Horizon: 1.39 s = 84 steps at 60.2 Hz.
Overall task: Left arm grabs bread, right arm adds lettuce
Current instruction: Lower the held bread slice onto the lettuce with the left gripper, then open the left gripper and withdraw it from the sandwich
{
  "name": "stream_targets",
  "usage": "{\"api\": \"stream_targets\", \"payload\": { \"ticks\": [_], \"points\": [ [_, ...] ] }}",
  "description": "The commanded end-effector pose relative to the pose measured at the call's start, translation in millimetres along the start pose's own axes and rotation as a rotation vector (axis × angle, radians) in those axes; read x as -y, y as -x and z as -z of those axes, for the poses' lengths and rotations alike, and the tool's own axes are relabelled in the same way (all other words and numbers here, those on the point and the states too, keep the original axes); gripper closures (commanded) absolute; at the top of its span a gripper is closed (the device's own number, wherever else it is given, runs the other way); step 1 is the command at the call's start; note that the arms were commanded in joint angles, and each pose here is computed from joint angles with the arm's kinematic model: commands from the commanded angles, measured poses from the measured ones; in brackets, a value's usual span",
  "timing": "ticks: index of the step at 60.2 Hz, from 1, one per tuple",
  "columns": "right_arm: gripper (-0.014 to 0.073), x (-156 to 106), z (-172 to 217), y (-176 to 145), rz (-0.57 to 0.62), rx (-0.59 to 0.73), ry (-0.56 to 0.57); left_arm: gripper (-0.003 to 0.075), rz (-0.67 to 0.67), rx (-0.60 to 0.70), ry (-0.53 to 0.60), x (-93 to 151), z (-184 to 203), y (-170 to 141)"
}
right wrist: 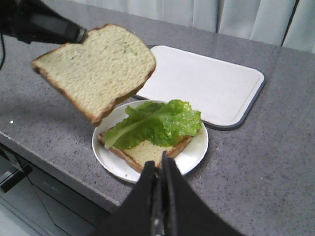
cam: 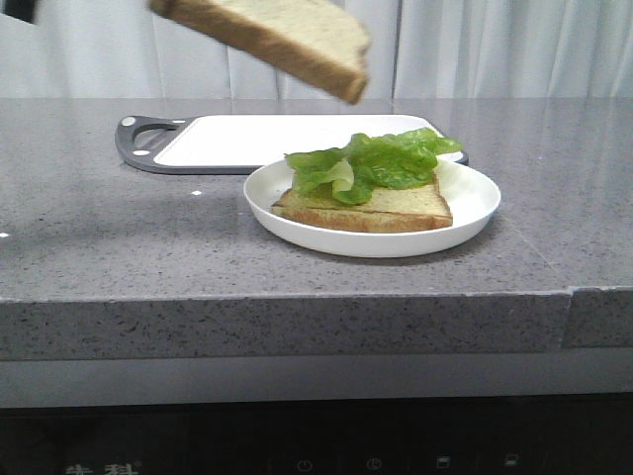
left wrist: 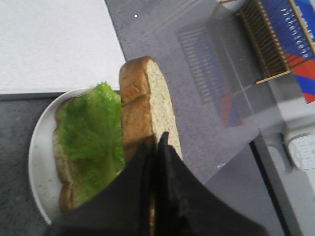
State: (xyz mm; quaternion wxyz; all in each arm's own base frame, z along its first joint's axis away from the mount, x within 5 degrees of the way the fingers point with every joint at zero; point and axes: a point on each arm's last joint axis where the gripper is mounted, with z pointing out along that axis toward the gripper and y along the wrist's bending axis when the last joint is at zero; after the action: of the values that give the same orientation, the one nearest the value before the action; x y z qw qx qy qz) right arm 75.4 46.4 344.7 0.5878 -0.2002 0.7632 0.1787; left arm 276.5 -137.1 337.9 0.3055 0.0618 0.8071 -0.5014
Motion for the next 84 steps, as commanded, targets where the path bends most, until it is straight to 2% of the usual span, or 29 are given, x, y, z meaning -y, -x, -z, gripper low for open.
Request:
{"api": "stream_targets", "payload": {
  "ticks": [1, 15, 31, 36, 48, 52, 58, 62, 71, 79, 84],
  "points": [
    [0.0655, 0.4, 3.8, 9.9, -0.001, 0.063, -0.01, 0.0741, 0.028, 0.021, -0.123, 15.3, -12.4, 11.2],
    [0.0655, 0.5, 3.7, 9.9, -0.002, 0.064, -0.011, 0.0741, 0.052, -0.091, -0.142, 2.5, -67.2, 5.7],
    [0.0655, 0.5, 3.7, 9.7, -0.002, 0.062, -0.01, 0.0728, 0.071, -0.112, -0.11, -14.9, -81.8, 2.8],
    [0.0655, 0.5, 3.7, 9.7, -0.002, 0.062, -0.01, 0.0667, 0.061, -0.108, -0.106, -15.3, -81.9, 3.1],
    [0.0655, 0.5, 3.7, 9.7, -0.002, 0.062, -0.01, 0.0419, 0.055, -0.124, -0.139, -11.0, -75.9, 4.0],
    [0.0655, 0.5, 3.7, 10.1, -0.002, 0.067, -0.011, 0.0378, 0.044, -0.121, -0.157, -5.5, -69.3, 6.0],
    [0.0655, 0.8, 3.8, 11.2, -0.003, 0.079, -0.014, 0.0405, 0.014, -0.094, -0.177, 6.8, -56.3, 10.3],
    [0.0655, 0.7, 3.8, 10.6, -0.003, 0.072, -0.012, 0.0463, -0.007, -0.061, -0.18, 14.6, -45.8, 14.7],
    [0.0655, 0.6, 3.5, 10.0, -0.002, 0.065, -0.012, 0.0739, -0.101, 0.014, -0.122, 25.6, -19.8, 23.8],
    [0.0655, 5.4, 3.8, 12.2, 0.064, 0.088, -0.067, 0.0741, -0.236, 0.058, -0.011, 31.0, 1.4, 27.6],
    [0.0655, 12.7, 4.6, 11.9, 0.048, 0.083, -0.148, 0.0741, -0.337, 0.109, 0.106, 36.2, 18.4, 28.4]
  ]
}}
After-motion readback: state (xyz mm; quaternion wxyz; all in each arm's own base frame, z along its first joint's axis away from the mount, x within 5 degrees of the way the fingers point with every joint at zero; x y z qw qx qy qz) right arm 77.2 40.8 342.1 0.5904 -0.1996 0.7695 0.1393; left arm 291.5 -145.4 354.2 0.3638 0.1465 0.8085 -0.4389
